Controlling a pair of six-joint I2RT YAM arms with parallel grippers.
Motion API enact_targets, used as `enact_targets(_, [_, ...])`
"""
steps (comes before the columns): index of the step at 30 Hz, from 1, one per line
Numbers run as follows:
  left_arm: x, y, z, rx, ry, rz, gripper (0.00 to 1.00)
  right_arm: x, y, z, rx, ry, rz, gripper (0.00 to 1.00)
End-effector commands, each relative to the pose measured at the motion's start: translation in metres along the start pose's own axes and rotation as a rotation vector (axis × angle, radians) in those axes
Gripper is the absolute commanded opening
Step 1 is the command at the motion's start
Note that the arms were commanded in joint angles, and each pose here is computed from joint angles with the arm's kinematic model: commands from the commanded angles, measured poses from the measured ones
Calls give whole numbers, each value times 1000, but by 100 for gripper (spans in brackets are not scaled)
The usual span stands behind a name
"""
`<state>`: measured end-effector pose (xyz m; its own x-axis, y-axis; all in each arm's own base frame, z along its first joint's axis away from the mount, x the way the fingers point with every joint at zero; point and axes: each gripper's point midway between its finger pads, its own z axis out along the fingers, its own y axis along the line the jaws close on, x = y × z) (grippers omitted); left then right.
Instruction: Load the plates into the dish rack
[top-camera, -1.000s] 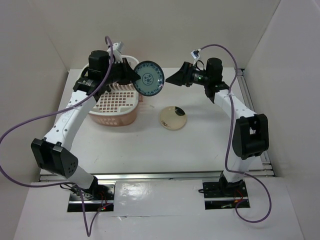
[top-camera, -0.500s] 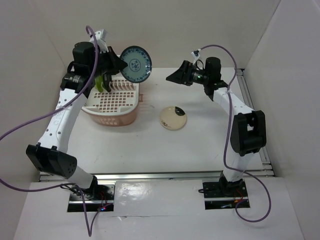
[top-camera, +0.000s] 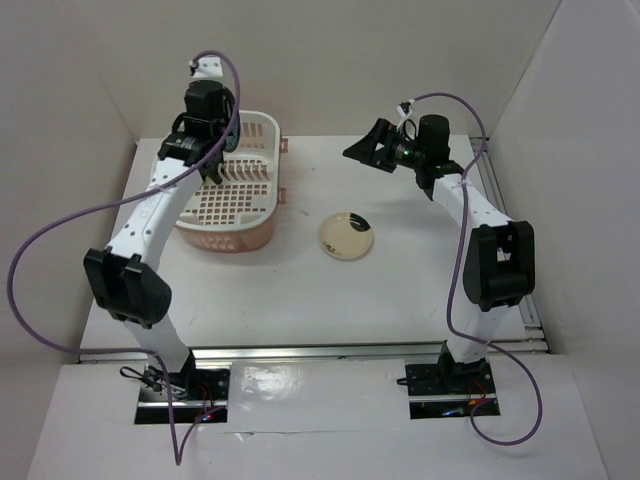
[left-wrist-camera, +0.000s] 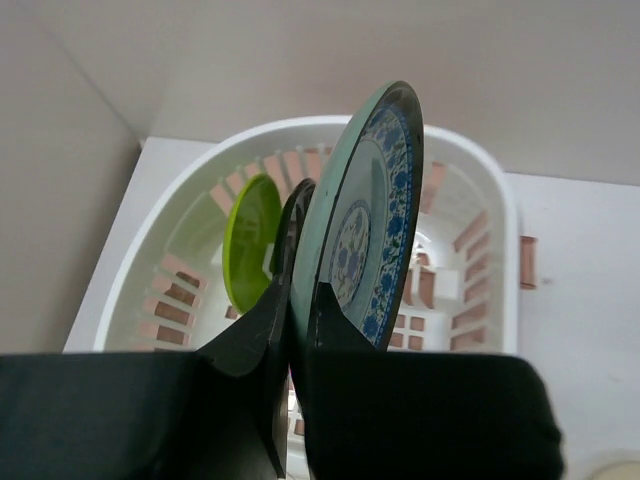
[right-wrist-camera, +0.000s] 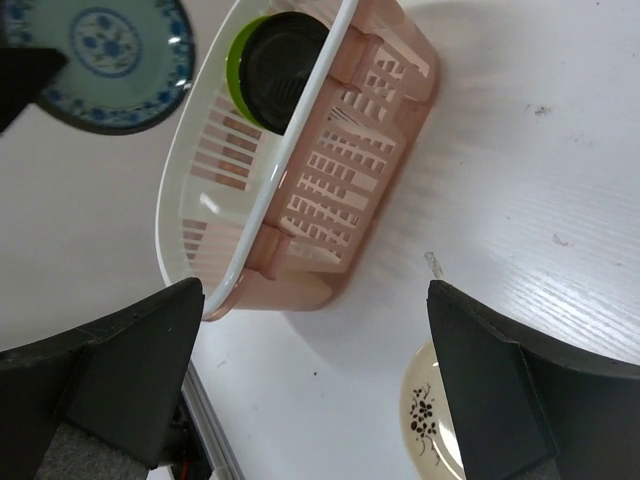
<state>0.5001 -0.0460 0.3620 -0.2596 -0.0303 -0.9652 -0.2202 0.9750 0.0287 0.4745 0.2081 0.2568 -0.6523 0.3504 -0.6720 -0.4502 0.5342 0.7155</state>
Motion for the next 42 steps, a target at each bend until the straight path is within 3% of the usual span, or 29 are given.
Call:
enact_targets(1, [-1,15,26,-169,-54,105,0,-14,12,0,-12,-27,-43,100])
enact_targets(16, [35,-3,88,-235,-34,238,0,-3,1,12,-47,14,4,100])
enact_targets(24, [63,11,111,-259,16,220,0,-4,-1,23,-95,28,35,100])
enact_targets(42, [92,-2,130,-188,65,214,0,-1,-4,28,-116,46,35,100])
